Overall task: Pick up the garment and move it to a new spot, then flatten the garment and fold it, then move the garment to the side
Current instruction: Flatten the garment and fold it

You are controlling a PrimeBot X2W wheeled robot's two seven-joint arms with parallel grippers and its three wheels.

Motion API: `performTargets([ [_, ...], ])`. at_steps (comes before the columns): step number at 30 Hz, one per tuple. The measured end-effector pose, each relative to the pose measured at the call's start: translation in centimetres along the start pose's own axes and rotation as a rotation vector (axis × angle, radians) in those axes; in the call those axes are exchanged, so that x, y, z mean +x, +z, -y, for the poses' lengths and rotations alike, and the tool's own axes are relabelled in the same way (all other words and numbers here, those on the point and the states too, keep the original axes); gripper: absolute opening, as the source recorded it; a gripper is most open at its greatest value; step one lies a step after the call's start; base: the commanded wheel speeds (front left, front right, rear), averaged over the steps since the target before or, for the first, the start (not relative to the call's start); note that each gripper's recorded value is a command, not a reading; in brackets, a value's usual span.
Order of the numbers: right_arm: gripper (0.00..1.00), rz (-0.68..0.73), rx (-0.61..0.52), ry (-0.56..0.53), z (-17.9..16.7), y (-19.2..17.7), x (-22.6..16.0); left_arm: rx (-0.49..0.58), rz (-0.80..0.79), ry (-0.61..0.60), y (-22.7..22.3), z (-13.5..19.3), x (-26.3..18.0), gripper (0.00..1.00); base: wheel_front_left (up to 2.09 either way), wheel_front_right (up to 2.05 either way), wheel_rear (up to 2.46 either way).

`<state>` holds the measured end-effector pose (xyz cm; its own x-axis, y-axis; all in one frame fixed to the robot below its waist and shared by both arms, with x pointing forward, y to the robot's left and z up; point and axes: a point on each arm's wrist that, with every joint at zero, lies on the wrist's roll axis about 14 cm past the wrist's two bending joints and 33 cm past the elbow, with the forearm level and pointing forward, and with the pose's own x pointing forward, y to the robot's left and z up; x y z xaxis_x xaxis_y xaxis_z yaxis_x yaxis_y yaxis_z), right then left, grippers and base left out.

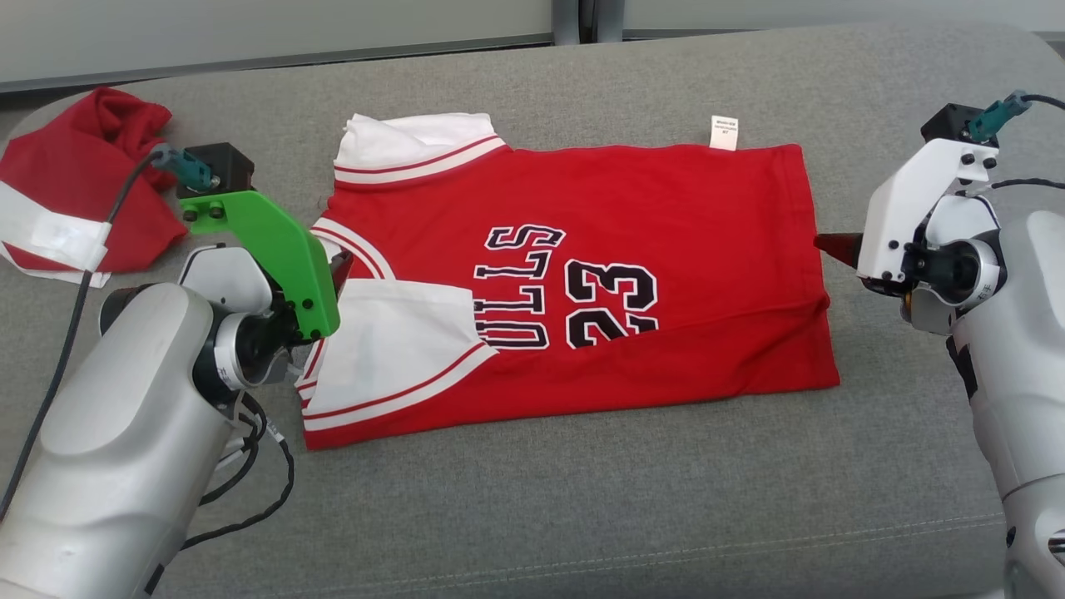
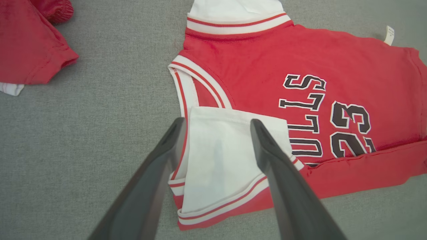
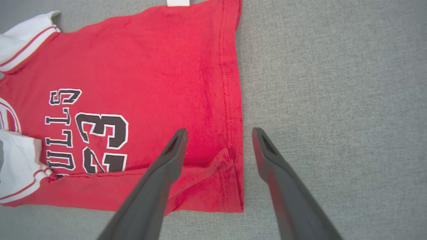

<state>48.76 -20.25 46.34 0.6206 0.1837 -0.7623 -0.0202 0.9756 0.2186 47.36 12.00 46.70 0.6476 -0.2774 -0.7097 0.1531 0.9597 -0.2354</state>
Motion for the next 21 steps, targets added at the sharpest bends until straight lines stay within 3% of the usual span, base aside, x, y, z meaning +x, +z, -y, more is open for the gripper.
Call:
performTargets([
  [5,1.0,0.115,0.009,0.004,0.4,2.1,-1.7,-0.002,0.092,-0.032,1.4,0.5,-1.1,1.0,0.0,0.0,0.0],
  [10,1.0,0.273,-0.071,-0.001,0.7,4.2,-4.3,-0.003,0.248,-0.074,2.7,1.2,-3.0,1.0,0.0,0.0,0.0],
  [14,1.0,0.374,-0.104,0.011,0.9,4.3,-6.2,0.028,0.404,-0.088,3.3,1.5,-4.8,1.0,0.0,0.0,0.0],
  [21,1.0,0.458,-0.054,0.056,1.4,2.3,-8.1,-0.048,0.547,-0.096,1.3,1.2,-6.6,1.0,0.0,0.0,0.0],
])
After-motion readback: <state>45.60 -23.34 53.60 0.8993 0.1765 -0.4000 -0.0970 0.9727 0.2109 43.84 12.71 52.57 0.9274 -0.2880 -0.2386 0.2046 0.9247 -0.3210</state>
